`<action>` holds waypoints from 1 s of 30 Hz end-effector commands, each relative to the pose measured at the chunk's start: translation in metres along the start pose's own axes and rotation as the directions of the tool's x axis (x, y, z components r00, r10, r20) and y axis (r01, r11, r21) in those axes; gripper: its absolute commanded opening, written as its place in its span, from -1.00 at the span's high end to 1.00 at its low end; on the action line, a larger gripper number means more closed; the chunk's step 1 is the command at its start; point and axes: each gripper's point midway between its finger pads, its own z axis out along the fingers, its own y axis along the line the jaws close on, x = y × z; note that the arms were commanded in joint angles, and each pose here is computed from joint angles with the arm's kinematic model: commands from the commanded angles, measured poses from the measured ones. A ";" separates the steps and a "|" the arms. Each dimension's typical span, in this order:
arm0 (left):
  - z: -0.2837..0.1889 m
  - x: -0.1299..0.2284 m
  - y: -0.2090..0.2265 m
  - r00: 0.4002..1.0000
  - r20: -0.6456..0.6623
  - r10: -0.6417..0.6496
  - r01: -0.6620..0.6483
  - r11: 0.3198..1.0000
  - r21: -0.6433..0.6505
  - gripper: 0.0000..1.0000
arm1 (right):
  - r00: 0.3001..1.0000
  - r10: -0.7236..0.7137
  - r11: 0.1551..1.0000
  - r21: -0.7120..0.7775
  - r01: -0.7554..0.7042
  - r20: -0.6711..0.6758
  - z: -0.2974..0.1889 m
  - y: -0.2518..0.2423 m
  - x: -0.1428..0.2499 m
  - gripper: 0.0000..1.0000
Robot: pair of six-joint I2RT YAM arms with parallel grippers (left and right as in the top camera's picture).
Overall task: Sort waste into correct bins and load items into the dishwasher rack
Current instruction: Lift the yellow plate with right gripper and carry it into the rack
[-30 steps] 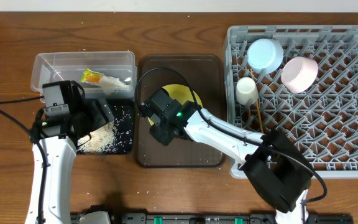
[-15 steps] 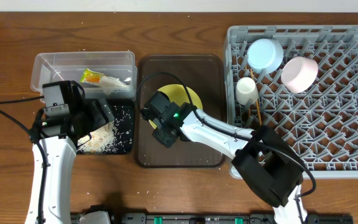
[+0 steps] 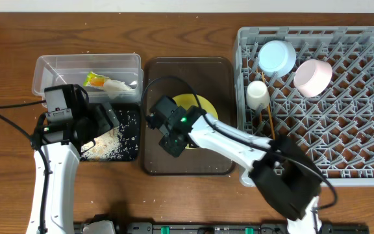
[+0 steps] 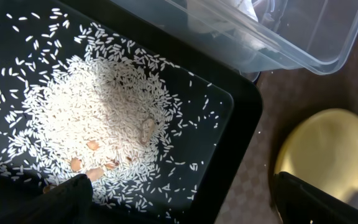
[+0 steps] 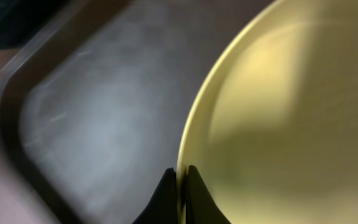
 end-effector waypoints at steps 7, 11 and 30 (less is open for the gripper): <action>-0.004 -0.007 -0.001 1.000 0.018 -0.002 0.003 1.000 -0.002 -0.90 | 0.876 0.206 0.973 -0.185 -0.136 0.437 -0.223 -0.034 -0.042 0.98; -0.004 -0.007 -0.001 1.000 0.019 -0.002 0.002 1.000 -0.002 -0.90 | 0.762 0.301 0.951 -0.241 -0.194 0.573 -0.303 -0.072 -0.017 0.98; -0.004 -0.007 -0.001 1.000 0.019 -0.002 0.002 1.000 -0.002 -0.89 | 0.548 0.579 0.815 -0.426 -0.393 0.603 -0.350 -0.183 0.092 0.98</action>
